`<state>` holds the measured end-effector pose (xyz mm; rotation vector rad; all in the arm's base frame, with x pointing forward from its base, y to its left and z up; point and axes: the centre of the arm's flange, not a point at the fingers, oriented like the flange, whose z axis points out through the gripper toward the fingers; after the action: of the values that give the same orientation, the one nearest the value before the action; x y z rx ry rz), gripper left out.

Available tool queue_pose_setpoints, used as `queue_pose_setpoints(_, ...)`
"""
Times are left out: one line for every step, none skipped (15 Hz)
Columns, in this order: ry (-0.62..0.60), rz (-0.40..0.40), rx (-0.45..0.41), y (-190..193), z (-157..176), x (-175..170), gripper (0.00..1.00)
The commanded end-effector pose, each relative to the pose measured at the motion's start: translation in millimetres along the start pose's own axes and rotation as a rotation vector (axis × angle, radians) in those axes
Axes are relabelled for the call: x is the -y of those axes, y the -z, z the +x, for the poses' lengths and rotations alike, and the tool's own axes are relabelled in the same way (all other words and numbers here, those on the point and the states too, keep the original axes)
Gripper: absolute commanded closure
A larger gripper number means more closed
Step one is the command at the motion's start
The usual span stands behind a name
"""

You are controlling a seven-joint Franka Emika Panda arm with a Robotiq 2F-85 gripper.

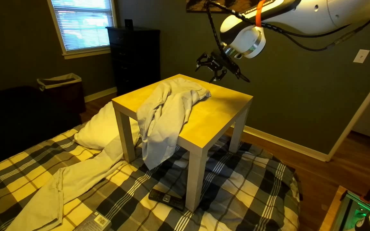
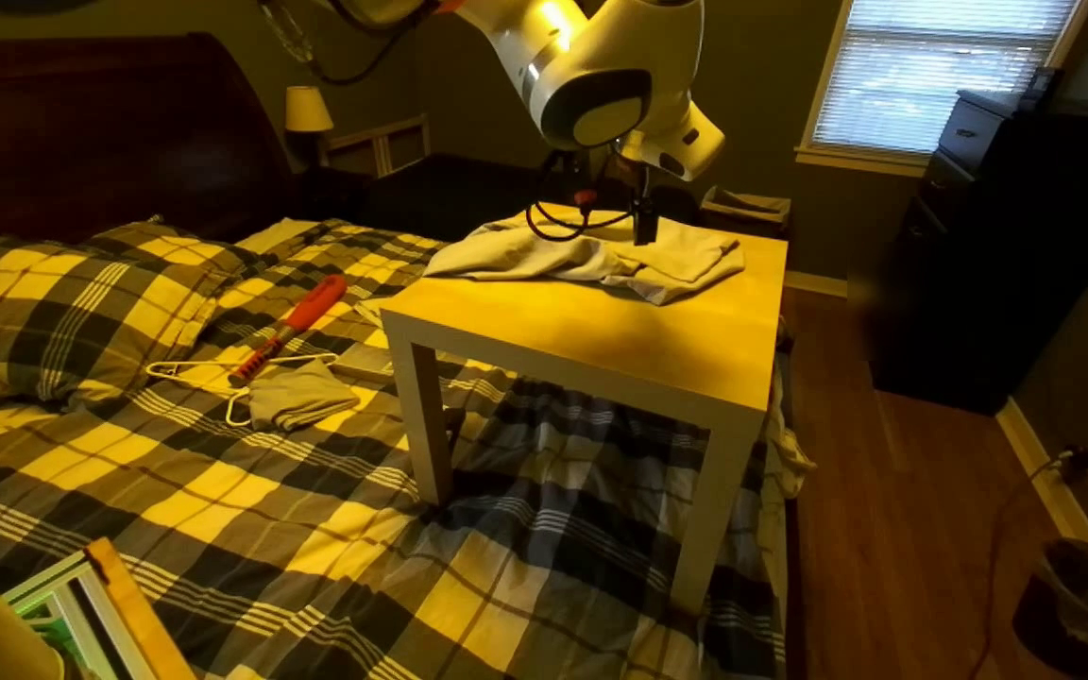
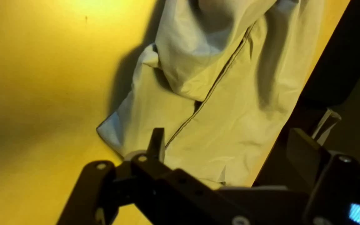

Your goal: Partially stretch out the towel

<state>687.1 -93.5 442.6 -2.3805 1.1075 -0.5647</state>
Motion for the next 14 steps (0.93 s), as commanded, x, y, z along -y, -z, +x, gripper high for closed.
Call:
queue_pose_setpoints(-0.045,0.022,-0.038,-38,12,6,0.00)
queue_pose_setpoints(-0.013,0.004,-0.027,-20,3,-1,0.00)
queue_pose_setpoints(-0.017,0.003,-0.030,-28,4,-1,0.00)
queue_pose_setpoints(-0.019,0.003,-0.030,-33,4,-2,0.00)
queue_pose_setpoints(-0.021,0.003,-0.030,-35,6,-1,0.00)
queue_pose_setpoints(-0.022,0.005,-0.032,-35,6,0,0.00)
queue_pose_setpoints(-0.022,0.007,-0.034,-34,7,1,0.00)
queue_pose_setpoints(-0.022,0.009,-0.035,-33,7,2,0.00)
queue_pose_setpoints(-0.022,0.010,-0.036,-33,8,2,0.00)
queue_pose_setpoints(-0.023,0.010,-0.036,-33,8,2,0.00)
queue_pose_setpoints(-0.023,0.010,-0.036,-33,8,2,0.00)
queue_pose_setpoints(-0.023,0.010,-0.036,-33,8,2,0.00)
queue_pose_setpoints(-0.037,-0.007,-0.034,-36,9,4,0.00)
queue_pose_setpoints(-0.039,-0.008,-0.056,-42,11,3,0.00)
